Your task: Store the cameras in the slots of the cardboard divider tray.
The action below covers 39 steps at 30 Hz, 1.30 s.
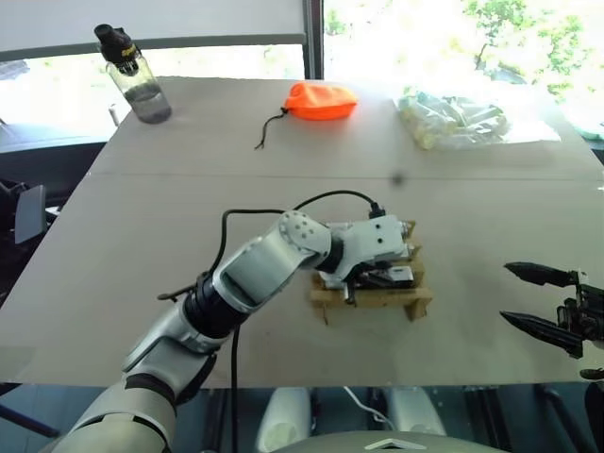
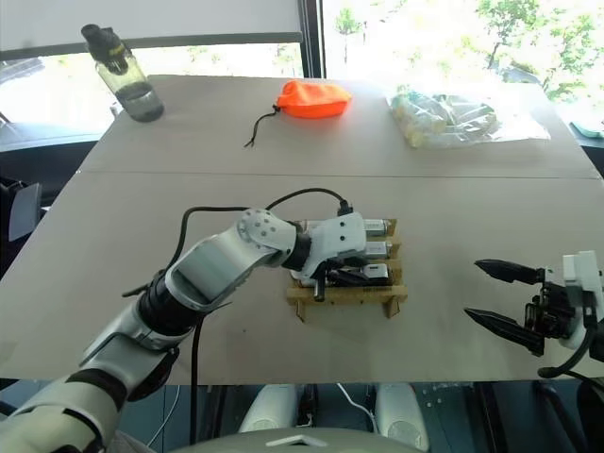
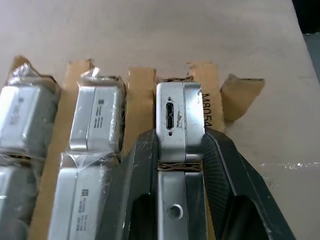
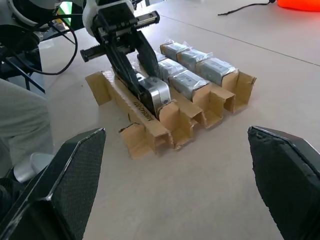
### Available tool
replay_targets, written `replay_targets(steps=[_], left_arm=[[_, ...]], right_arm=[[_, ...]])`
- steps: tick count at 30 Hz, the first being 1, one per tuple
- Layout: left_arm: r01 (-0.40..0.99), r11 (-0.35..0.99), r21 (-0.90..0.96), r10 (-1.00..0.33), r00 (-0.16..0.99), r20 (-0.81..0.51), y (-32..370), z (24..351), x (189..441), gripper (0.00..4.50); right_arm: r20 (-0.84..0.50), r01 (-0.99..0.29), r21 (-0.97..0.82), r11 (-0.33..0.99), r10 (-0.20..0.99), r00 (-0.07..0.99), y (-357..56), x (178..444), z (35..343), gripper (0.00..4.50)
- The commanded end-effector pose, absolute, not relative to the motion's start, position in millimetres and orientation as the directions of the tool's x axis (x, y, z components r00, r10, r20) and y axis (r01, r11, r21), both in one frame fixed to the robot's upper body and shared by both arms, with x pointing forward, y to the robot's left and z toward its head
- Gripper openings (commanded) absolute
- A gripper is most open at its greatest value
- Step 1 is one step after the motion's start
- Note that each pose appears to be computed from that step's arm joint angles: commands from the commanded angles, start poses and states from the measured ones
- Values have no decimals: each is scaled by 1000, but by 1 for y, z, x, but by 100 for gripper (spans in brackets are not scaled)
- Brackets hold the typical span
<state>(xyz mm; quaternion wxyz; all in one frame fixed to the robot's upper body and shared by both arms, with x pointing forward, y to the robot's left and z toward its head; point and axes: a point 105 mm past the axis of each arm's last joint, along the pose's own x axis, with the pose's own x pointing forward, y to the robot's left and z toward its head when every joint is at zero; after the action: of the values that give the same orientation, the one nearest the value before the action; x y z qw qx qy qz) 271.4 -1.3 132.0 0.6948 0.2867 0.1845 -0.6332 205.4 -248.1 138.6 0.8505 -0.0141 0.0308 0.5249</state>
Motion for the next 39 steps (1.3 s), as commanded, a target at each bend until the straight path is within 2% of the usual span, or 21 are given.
replay_targets(steps=[1,3,5,7,9,11,14,17,21,24,26,29,32,35,39], left_arm=[[987,18,159,-761,117,-639,-2,126,269,67],[988,5,155,-763,104,-638,-3,125,267,67],[986,-15,165,-770,94,-631,-4,126,265,171],[985,2,170,-787,106,-607,-7,132,268,254],[983,31,179,-810,130,-572,-10,141,273,368],[981,23,195,-834,126,-538,-10,149,273,445],[978,77,192,-879,157,-449,-4,167,276,445],[949,140,283,-935,221,-277,3,200,281,445],[869,315,382,-935,354,-32,28,247,296,445],[841,404,360,-903,430,10,54,254,301,445],[827,455,331,-872,489,-24,78,242,301,445],[801,542,255,-807,581,-109,138,190,286,445],[737,648,190,-728,673,-127,179,159,271,445],[679,718,151,-660,734,-163,208,133,257,445],[652,745,144,-620,755,-213,219,104,237,445]], right_arm=[[-53,-893,-24,450,891,451,-251,204,146,450],[-52,-891,-25,453,890,453,-251,204,146,450],[-51,-890,-26,455,889,456,-251,204,146,450],[-50,-890,-25,455,889,455,-251,203,146,450],[-52,-891,-23,453,890,454,-252,203,145,450],[-54,-892,-22,452,890,452,-252,203,145,450],[-59,-898,-18,440,896,440,-251,204,145,450],[-69,-904,-15,427,902,427,-252,207,144,450],[-94,-917,-14,399,913,398,-254,211,141,450],[-105,-923,-16,385,917,384,-256,214,139,450],[-130,-928,-20,373,919,372,-257,216,135,450],[-194,-929,-23,369,910,367,-265,223,125,450],[-178,-912,-9,411,896,406,-270,231,121,450],[-157,-893,14,449,883,442,-273,235,116,450],[-160,-880,-4,475,869,469,-277,238,105,450]])
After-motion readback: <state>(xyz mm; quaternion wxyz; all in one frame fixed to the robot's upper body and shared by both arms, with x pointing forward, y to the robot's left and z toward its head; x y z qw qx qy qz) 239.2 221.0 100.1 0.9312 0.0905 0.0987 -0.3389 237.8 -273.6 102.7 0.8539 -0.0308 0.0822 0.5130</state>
